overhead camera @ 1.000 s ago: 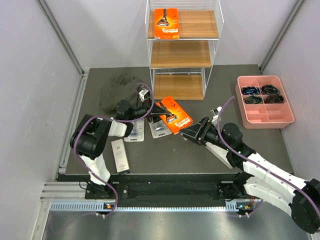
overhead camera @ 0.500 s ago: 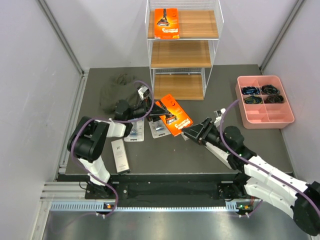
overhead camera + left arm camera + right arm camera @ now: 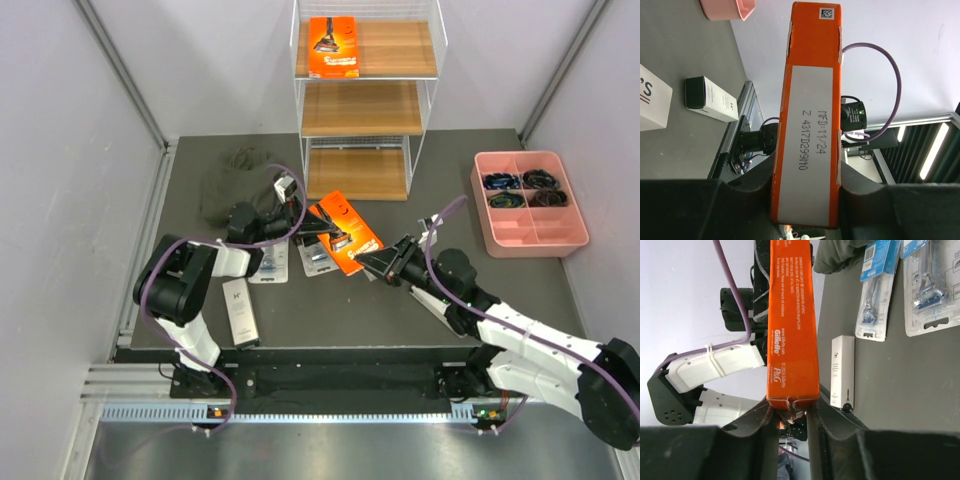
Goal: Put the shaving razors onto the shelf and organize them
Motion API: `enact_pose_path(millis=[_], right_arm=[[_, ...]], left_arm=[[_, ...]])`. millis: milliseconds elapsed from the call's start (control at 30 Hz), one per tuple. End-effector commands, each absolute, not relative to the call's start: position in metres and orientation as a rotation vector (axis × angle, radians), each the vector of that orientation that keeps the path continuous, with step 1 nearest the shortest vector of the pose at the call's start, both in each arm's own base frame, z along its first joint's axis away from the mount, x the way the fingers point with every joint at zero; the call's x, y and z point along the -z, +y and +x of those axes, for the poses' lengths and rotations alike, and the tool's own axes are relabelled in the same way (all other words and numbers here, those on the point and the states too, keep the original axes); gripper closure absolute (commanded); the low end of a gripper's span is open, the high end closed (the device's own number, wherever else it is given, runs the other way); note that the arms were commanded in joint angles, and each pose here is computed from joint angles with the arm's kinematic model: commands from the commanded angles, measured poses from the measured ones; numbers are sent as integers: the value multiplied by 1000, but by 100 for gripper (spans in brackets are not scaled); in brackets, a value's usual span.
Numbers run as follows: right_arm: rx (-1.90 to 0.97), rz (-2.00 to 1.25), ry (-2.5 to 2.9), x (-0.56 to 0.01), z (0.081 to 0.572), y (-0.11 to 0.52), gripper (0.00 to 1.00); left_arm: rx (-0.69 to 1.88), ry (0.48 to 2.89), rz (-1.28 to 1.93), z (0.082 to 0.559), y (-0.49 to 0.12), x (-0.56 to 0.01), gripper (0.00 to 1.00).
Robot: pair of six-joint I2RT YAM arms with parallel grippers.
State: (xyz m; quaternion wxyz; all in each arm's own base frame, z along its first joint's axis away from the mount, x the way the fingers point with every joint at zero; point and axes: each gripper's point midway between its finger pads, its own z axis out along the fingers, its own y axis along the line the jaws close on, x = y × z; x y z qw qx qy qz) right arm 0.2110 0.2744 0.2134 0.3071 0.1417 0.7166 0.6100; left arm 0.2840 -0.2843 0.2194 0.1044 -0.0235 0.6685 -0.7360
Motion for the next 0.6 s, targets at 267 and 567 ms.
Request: enact_pose_path(millis=[267, 567], right_arm=[[-1653, 358, 1795, -242, 209, 277, 99], [-1632, 373, 1787, -246, 206, 269, 100]], left_arm=[[2153, 1814, 136, 267, -280, -249, 41], [1926, 1989, 74, 281, -274, -222, 1]])
